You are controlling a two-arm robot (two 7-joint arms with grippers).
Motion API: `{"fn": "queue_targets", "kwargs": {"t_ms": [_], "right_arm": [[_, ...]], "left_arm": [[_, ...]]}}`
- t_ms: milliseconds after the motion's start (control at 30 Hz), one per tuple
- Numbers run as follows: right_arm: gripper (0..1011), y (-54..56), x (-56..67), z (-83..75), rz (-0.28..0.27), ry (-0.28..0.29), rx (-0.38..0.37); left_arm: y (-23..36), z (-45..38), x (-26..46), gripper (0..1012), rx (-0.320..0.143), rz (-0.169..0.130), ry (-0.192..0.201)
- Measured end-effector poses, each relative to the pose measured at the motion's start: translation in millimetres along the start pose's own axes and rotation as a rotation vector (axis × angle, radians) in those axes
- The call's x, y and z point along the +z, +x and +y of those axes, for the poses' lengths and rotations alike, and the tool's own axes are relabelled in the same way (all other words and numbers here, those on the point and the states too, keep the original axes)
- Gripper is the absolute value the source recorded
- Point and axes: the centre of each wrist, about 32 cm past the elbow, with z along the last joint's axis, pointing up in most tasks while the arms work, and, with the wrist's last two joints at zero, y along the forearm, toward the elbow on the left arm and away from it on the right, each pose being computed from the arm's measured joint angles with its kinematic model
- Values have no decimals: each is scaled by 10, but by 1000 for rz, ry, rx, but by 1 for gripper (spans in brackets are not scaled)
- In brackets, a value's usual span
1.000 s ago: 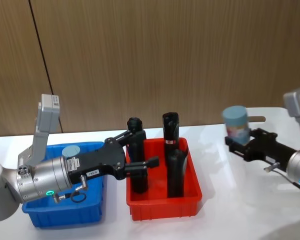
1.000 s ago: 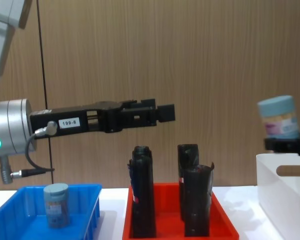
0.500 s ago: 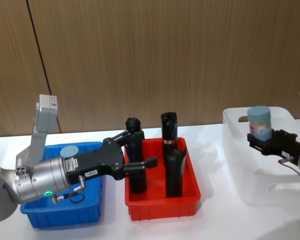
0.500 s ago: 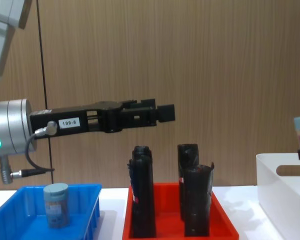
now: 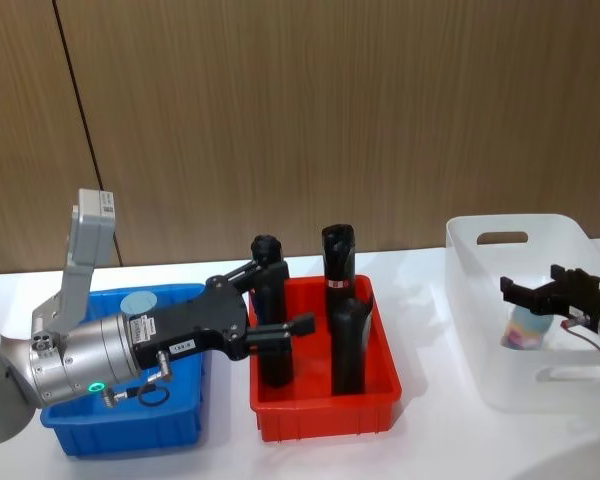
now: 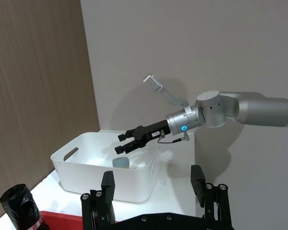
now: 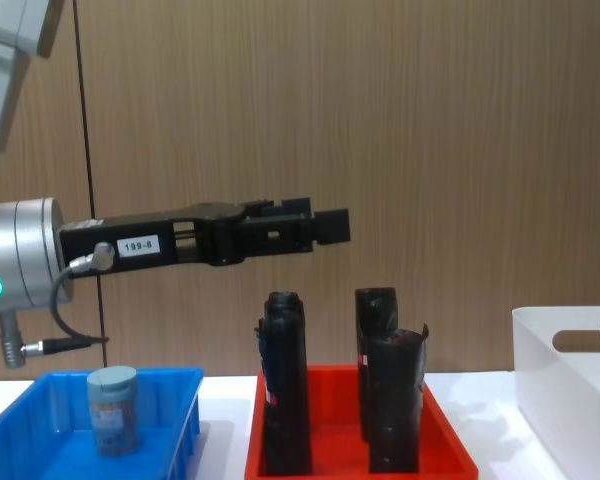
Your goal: Pick the cotton swabs from the blue box and place them into the white box.
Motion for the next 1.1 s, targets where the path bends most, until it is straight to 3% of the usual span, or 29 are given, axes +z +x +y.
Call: {"fn": "queue_targets", "kwargs": {"t_ms": [167, 733, 1000, 1100], "right_arm": [[1001, -7, 1, 12, 0, -1, 1], [1001, -57, 26, 2, -12, 13, 10], [1001, -174, -36, -59, -28, 46, 16], [1001, -251, -77, -103, -39, 67, 19]], "left_arm": [[0, 0, 0, 1000, 0, 0, 0], [-3, 0, -3, 1000, 4, 0, 1], [-56, -35, -23, 999, 47, -9, 16], [-104, -65, -43, 1000, 83, -18, 30]]}}
